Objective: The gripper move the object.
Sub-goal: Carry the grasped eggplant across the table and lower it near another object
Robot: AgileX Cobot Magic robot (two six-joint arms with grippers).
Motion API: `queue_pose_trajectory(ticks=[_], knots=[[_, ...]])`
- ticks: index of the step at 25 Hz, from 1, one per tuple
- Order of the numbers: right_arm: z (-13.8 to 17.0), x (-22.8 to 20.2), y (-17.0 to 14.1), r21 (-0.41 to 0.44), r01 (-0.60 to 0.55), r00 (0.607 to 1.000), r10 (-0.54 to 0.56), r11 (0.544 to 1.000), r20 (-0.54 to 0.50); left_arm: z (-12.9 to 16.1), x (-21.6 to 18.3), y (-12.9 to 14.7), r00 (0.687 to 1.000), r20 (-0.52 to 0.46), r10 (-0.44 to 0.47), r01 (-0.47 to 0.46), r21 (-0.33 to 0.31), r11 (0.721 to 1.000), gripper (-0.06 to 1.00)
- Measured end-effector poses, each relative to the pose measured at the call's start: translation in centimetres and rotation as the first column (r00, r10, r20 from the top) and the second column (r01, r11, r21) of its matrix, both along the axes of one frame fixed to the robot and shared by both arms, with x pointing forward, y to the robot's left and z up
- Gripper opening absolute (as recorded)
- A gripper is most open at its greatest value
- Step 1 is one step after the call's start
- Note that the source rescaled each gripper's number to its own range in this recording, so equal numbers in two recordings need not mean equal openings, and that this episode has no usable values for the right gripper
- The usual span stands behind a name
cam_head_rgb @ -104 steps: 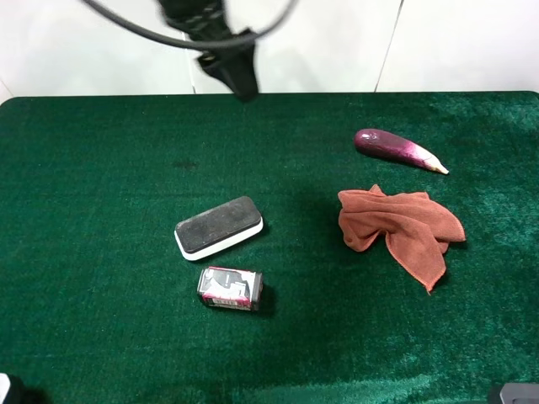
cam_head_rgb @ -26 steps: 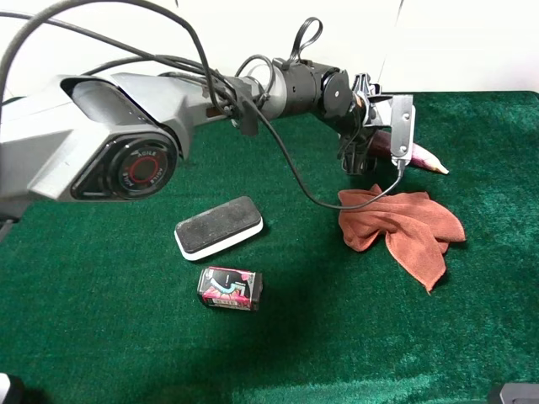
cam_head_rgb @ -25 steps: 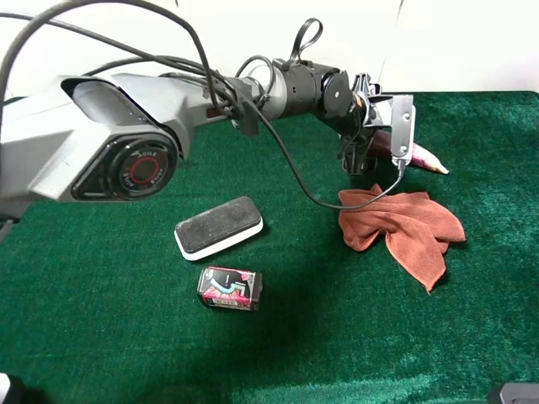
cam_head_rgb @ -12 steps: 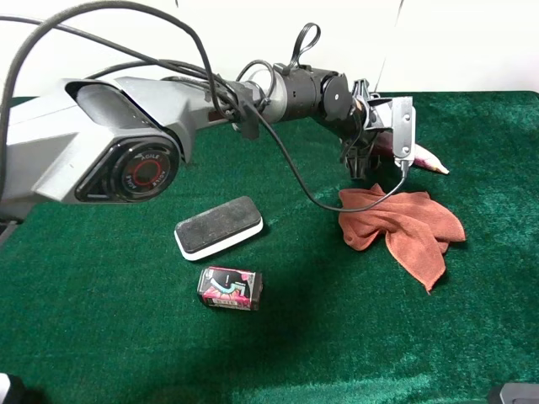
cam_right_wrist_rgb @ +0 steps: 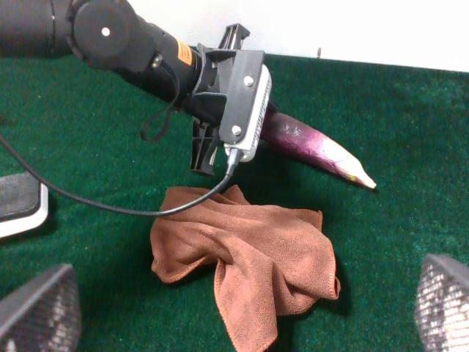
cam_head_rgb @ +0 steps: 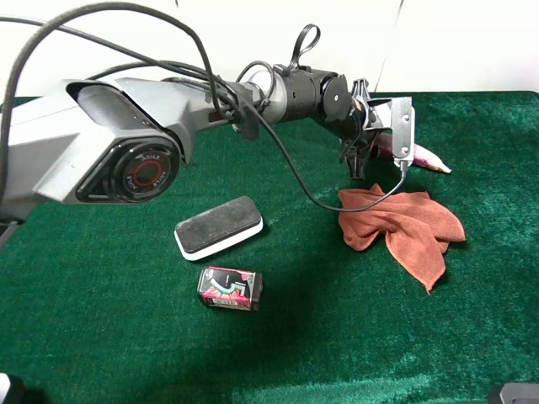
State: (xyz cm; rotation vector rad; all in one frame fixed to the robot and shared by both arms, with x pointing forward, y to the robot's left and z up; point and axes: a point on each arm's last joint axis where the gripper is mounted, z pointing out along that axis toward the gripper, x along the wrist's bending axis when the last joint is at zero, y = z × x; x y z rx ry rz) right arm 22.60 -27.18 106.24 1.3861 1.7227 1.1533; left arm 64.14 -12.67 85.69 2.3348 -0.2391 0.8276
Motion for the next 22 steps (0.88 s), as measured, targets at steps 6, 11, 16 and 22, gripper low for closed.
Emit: queue_pose_trajectory(ticks=[6, 11, 16, 22], knots=[[0.0, 0.0, 0.0, 0.0, 0.0, 1.0, 0.0, 1.0, 0.0, 0.0, 0.0, 0.0, 1.0, 0.001, -0.001, 0.001, 0.001, 1.0, 0.0], [0.0, 0.0, 0.0, 0.0, 0.0, 1.0, 0.0, 1.0, 0.0, 0.0, 0.0, 0.0, 1.0, 0.007, -0.005, 0.005, 0.008, 1.0, 0.0], [0.1, 0.1, 0.0, 0.002, 0.004, 1.0, -0.004, 1.0, 0.015, 0.8, -0.2, 0.1, 1.0, -0.01, -0.017, 0.017, 0.025, 1.0, 0.0], [0.2, 0.1, 0.0, 0.004, 0.008, 1.0, -0.008, 1.0, 0.029, 2.2, -0.4, 0.1, 0.999, -0.025, -0.029, 0.03, 0.034, 0.999, 0.0]])
